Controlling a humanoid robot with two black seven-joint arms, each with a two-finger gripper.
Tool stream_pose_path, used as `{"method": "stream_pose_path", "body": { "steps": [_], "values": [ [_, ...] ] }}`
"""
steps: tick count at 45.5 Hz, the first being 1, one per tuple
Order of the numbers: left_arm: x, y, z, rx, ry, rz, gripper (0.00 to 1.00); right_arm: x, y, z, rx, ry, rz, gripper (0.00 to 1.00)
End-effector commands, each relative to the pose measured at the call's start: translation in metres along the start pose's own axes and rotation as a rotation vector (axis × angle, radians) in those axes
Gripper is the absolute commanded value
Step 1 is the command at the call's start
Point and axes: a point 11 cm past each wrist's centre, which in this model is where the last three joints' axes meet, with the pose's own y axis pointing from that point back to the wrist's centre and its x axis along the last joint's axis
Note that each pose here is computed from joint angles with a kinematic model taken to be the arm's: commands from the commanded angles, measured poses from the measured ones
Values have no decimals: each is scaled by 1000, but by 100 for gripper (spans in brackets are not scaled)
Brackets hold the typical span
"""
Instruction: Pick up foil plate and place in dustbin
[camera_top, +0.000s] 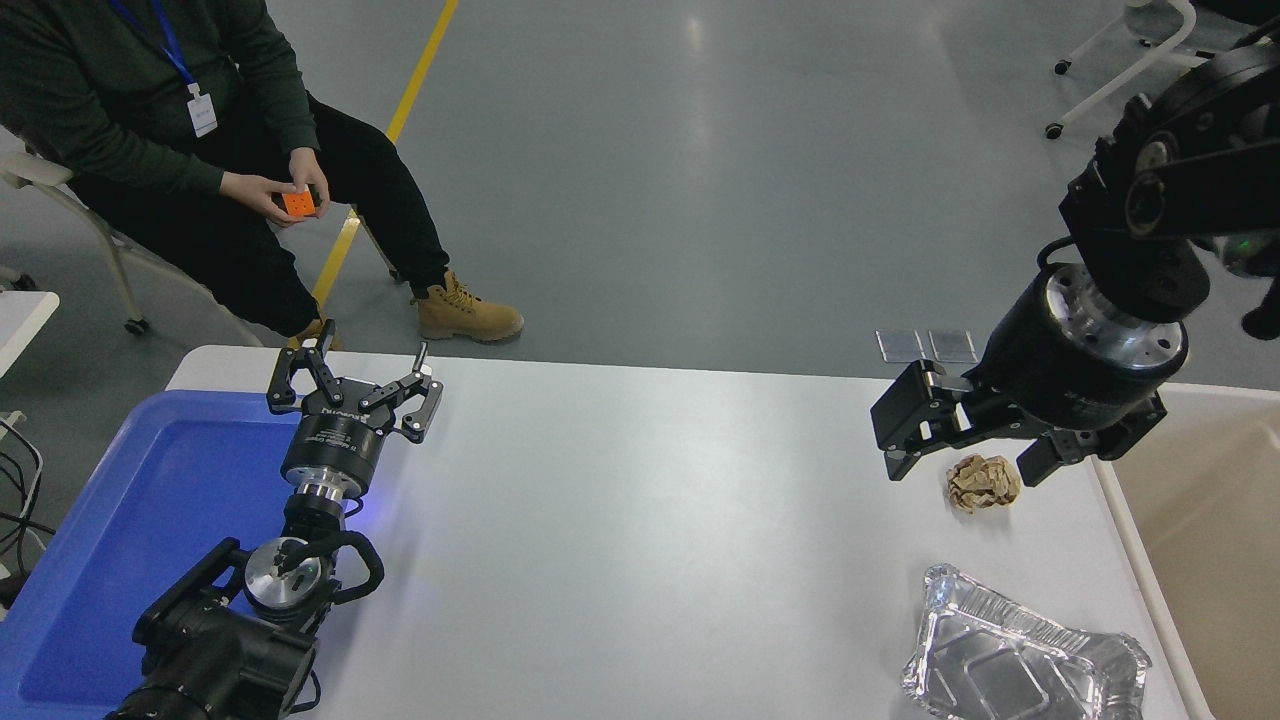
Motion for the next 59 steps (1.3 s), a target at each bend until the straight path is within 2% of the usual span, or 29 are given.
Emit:
{"method": "stream_pose_path", "body": {
  "steps": [1, 18, 28, 41, 59],
  "values": [
    [0, 0, 0, -1, -1, -1, 99, 0, 0, -1, -4, 4, 1, 100],
    [0, 0, 1, -1, 0, 2, 99, 4, 2, 1, -13, 16, 21, 100],
    [0, 0, 1, -1, 0, 0, 99, 6, -5, 30, -47, 7, 19, 100],
    [0, 0, 1, 0, -1, 0, 99, -8, -35, 113, -64, -73, -18, 100],
    [0, 0, 0, 1, -1, 0, 99, -72, -93, 240, -74, -200, -72, 100]
  ]
}}
